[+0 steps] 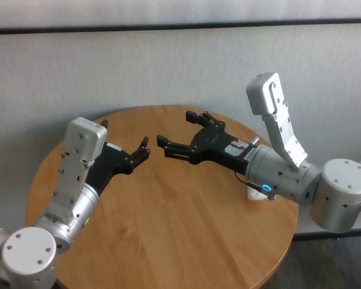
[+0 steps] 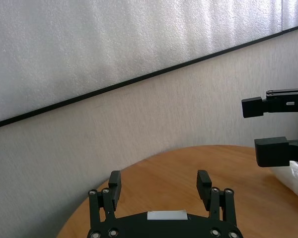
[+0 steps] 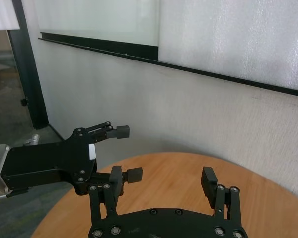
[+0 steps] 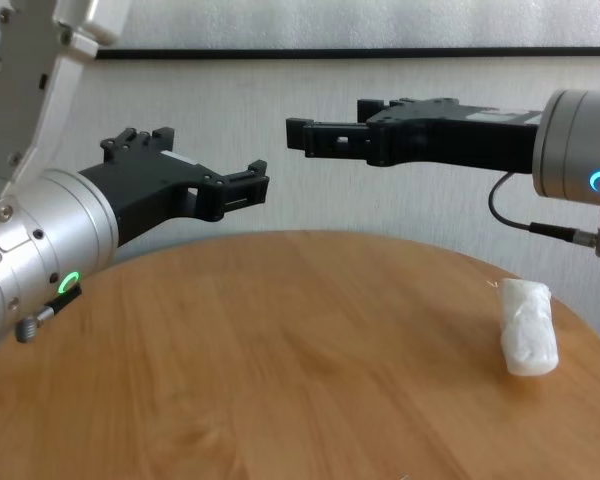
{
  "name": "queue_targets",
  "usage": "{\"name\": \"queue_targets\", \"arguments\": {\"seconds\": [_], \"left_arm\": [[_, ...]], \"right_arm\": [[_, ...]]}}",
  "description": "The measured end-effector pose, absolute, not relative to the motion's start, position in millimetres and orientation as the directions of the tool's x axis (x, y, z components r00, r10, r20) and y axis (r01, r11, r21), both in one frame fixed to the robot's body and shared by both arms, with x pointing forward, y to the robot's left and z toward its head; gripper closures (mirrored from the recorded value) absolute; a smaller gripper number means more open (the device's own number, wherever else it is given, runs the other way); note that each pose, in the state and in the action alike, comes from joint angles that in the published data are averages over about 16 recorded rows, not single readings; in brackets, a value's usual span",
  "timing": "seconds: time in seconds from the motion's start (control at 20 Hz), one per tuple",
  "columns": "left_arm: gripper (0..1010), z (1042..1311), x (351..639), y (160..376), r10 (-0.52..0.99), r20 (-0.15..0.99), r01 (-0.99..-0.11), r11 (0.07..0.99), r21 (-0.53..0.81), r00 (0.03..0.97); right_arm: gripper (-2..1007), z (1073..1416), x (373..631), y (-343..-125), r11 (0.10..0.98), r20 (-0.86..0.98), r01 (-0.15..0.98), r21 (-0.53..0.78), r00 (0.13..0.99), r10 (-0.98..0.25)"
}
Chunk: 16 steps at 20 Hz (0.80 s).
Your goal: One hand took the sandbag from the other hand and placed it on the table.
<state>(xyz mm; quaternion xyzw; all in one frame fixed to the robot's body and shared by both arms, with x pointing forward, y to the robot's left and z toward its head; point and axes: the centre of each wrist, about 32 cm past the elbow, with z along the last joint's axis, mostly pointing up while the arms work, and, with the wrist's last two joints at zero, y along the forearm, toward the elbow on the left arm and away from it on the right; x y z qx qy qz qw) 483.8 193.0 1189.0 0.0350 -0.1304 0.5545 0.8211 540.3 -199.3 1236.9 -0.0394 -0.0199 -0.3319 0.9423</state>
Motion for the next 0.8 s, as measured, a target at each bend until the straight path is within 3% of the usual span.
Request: {"name": "queue_targets", "arguments": {"seconds": [0.8], "left_arm": [[8, 1189.0, 483.8, 193.0, 0.902, 0.253, -0.920, 0.383, -0.087, 0.351]], "right_arm": [[4, 1237.9, 541.8, -199.4, 0.773, 0.064, 0.631, -0.063, 0.776, -0.628]]}}
